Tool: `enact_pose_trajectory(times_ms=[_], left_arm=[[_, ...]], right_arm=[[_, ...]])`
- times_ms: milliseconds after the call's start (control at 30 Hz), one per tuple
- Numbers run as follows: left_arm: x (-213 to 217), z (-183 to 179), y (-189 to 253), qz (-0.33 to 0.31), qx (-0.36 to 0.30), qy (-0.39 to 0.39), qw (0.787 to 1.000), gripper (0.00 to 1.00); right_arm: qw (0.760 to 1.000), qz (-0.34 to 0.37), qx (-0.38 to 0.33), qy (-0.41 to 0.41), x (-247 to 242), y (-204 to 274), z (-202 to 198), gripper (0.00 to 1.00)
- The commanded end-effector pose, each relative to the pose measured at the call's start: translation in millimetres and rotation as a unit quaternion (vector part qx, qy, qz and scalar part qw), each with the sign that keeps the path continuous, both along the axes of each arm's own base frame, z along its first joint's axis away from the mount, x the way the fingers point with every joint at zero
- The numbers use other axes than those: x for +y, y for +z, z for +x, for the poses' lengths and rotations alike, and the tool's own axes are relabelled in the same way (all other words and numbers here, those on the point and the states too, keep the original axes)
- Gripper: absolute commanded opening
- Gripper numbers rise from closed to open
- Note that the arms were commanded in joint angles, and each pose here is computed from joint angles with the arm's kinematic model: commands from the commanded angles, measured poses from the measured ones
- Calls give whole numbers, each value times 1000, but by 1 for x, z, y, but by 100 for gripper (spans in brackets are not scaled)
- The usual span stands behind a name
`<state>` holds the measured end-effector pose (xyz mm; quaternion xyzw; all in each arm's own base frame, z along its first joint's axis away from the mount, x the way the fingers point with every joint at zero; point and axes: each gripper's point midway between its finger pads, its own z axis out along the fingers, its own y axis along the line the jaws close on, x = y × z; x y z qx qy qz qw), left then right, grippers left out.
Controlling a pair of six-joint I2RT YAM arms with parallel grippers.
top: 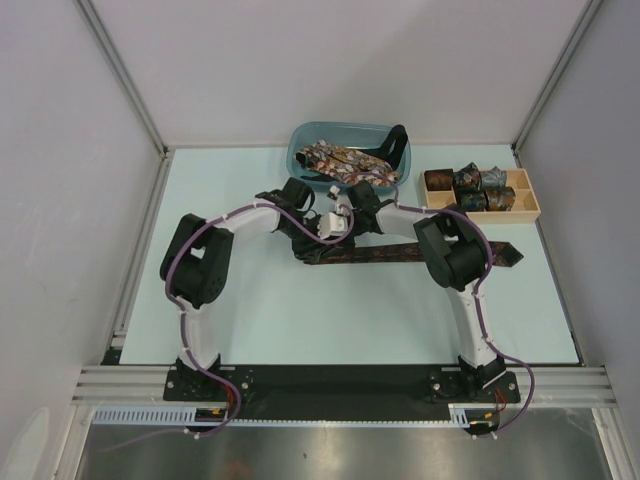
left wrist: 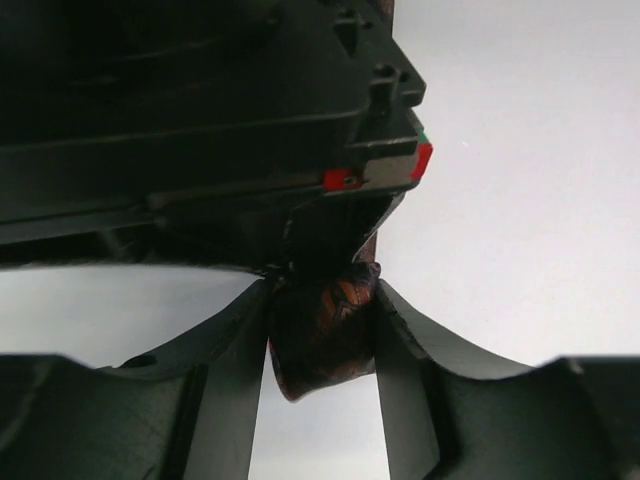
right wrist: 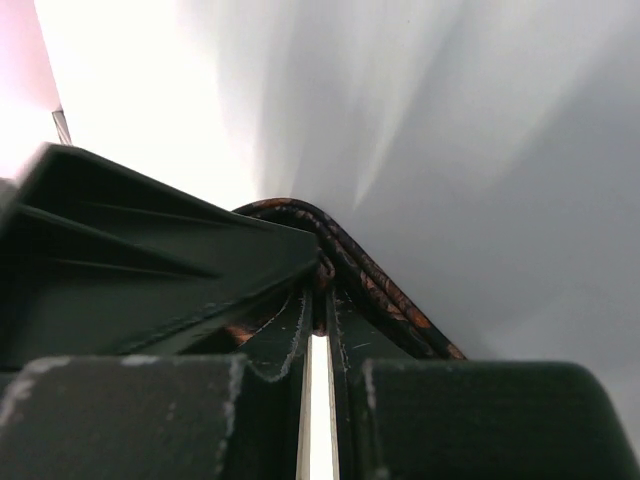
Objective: Roll the ties
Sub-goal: Roll the tie at the center of the board.
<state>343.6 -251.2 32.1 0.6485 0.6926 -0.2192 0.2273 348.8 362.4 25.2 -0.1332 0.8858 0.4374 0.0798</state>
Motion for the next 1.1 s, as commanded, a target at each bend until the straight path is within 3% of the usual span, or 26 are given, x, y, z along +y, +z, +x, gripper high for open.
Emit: enact_pose_trajectory(times_ms=[0,200,267,400,533,733,1067], left_arm=[[-4,6,-5,14,-8,-6,1000,46],[10,-7,-20,48,10,-24,999,40],[16,-11,-21,55,13,-32,998,40],[22,-14,-20,54,21,-35,998,42],[25,-4,-13,42,17,-20,999,53],[29,4,1,27,5,-7,1000,68],[29,-7,9,2,10,1,1000,78]], right_arm=[[1000,-7,5,-5,-2,-12,2,0],[1000,17,5,-4,-4,3,3,3],[1000,24,3,-6,-10,15,5,8],[1000,28,-10,-4,-17,27,7,7],[1000,17,-10,2,-14,18,6,0],[1000,15,1,-2,-8,6,6,0],[999,17,12,-28,-2,-1,14,0]])
